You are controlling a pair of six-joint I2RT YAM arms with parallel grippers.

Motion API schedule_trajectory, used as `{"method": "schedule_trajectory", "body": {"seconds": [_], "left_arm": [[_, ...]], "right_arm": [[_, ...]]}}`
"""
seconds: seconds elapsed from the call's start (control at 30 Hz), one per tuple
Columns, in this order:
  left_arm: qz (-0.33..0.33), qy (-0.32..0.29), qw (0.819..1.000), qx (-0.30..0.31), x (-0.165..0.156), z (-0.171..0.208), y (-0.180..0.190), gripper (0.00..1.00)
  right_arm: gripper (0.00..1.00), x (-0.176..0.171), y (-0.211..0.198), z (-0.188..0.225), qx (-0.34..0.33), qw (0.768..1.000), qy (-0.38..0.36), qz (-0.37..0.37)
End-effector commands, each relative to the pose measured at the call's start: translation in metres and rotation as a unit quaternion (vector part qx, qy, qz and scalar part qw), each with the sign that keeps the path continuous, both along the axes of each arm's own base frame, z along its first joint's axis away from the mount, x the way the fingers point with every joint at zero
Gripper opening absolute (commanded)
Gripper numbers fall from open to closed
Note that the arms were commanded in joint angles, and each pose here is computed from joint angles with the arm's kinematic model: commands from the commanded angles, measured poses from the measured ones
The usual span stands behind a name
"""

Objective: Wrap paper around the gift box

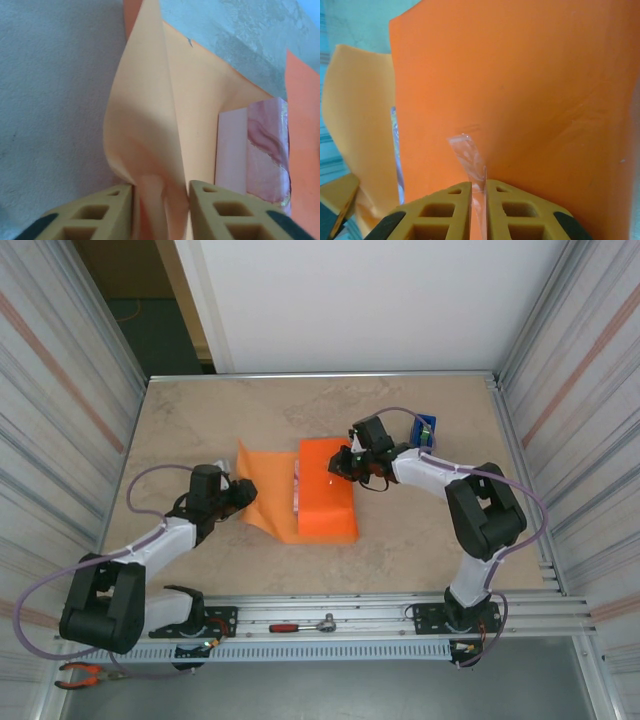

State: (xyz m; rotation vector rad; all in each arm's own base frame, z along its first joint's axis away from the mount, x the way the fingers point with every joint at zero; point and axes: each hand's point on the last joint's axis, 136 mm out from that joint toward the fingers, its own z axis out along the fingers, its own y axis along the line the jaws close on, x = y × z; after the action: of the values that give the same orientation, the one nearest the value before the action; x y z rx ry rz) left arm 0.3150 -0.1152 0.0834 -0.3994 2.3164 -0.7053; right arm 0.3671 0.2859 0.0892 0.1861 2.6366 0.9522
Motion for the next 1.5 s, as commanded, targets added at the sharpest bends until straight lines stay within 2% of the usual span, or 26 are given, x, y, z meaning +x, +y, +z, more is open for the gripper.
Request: {"method": "schedule_trajectory", "body": {"seconds": [0.0,0.37,0.6,0.8,0.97,1.2,1.47], "left_arm": [[-0.023,-0.037,0.999,-0.016,0.004,0.023,-0.009,0.26],[-0.086,-0.086,0.991,-0.048,0.009,0.071,-0.044,0.08],[-0.160,-0.125,0.976,-0.082,0.004,0.112,-0.090,0.06],[-0.231,-0.124,0.959,-0.109,-0.008,0.126,-0.128,0.06],[-0.263,-0.102,0.952,-0.121,-0.015,0.113,-0.156,0.06],[-0.297,-0.044,0.945,-0.128,-0.016,0.072,-0.188,0.06],[-0.292,0.026,0.950,-0.108,-0.021,0.018,-0.186,0.03]], "right_arm": [[0.17,-0.018,-0.022,-0.041,-0.110,0.993,0.039,0.010],[0.17,-0.027,-0.017,-0.045,-0.208,0.977,0.021,0.041],[0.16,-0.032,-0.011,-0.050,-0.203,0.978,0.029,0.047],[0.16,-0.034,-0.009,-0.053,-0.193,0.980,0.036,0.044],[0.16,-0.036,-0.008,-0.056,-0.188,0.980,0.041,0.044],[0.16,-0.038,-0.007,-0.055,-0.176,0.982,0.049,0.045],[0.22,-0.034,0.000,-0.043,-0.122,0.990,0.064,0.039]]}}
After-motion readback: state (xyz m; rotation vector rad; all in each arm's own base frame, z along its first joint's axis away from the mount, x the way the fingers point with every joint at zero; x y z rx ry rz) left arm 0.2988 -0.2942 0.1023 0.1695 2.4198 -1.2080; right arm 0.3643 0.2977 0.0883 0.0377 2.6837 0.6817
